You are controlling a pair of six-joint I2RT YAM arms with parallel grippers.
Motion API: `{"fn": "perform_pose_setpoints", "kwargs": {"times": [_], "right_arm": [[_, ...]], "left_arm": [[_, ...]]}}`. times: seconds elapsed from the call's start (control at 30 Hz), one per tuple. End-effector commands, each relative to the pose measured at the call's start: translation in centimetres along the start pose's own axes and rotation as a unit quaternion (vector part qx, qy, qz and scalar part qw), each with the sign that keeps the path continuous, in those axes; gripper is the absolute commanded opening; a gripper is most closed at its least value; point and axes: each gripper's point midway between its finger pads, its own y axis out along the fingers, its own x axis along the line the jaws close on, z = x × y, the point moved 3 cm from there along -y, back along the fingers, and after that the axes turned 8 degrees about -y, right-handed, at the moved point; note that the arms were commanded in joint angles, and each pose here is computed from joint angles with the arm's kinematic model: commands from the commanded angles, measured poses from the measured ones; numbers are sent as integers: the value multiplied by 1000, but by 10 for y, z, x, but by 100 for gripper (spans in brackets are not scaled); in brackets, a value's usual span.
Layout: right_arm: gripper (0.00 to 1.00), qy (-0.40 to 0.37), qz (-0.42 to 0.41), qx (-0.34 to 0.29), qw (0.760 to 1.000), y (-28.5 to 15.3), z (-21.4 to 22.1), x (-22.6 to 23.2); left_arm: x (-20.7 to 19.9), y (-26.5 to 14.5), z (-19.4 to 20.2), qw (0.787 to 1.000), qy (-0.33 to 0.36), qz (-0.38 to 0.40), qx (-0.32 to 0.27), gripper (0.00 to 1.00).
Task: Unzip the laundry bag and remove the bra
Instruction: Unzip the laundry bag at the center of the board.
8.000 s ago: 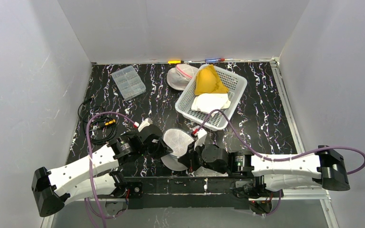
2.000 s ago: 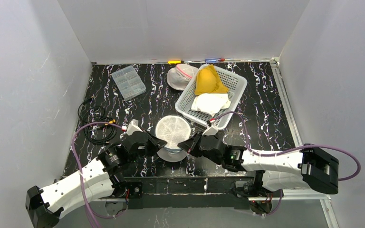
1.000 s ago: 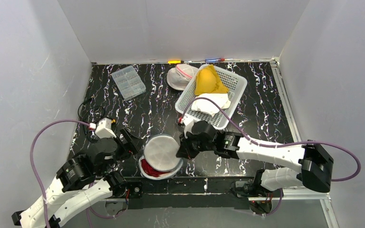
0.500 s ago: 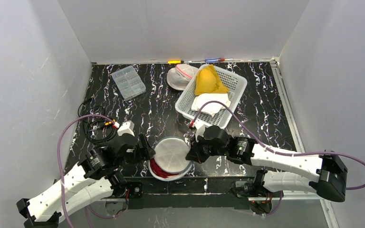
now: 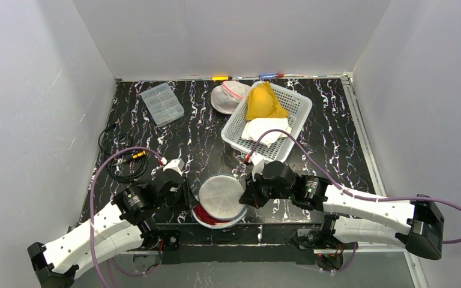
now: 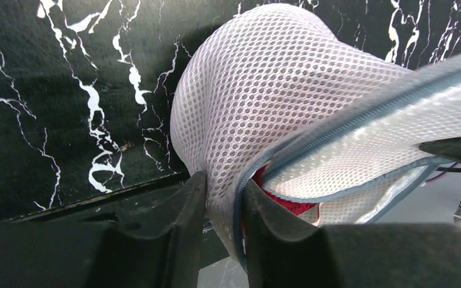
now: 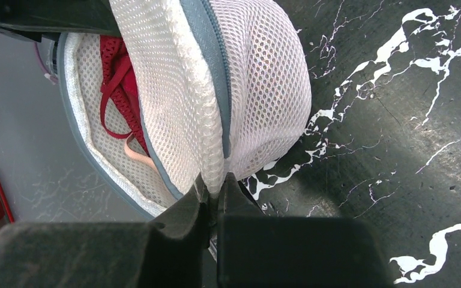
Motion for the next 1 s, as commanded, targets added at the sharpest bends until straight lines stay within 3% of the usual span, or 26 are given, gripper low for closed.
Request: {"fn": "perform_pose_setpoints", "kwargs": {"times": [0.0, 0.07, 0.1, 0.2, 0.23, 0.33, 0.5, 0.63, 0.8, 0.97], "right_arm": [[1, -2, -5, -22, 1000, -7, -10, 3], [1, -2, -7, -28, 1000, -10, -13, 4], [1, -1, -9, -31, 999, -11, -15, 6], [1, 2, -6, -50, 999, -20, -25, 8], [6, 2, -7, -59, 998, -23, -30, 9], [21, 1, -11, -92, 996, -34, -42, 13], [66, 2, -9, -164, 986, -50, -58, 12], [84, 27, 22, -222, 975, -66, -68, 2], [88, 121, 44, -248, 960, -66, -72, -6], [86, 219, -2, -243, 945, -43, -78, 6]], "left_arm": [[2, 4, 7, 1000, 9, 8, 15, 18], [0, 2, 5, 1000, 7, 16, 9, 3], [-2, 1, 3, 1000, 6, 19, 4, 0], [-11, -9, -8, 999, 1, 31, -21, 0], [-14, -14, -14, 999, -1, 35, -35, 0], [-26, -34, -35, 996, 6, 41, -81, 0], [-46, -62, -69, 991, 48, 20, -127, 0], [-59, -70, -87, 986, 87, -6, -140, 0], [-67, -66, -100, 983, 98, -34, -151, 0], [-81, -61, -108, 983, 88, -24, -161, 0]]}}
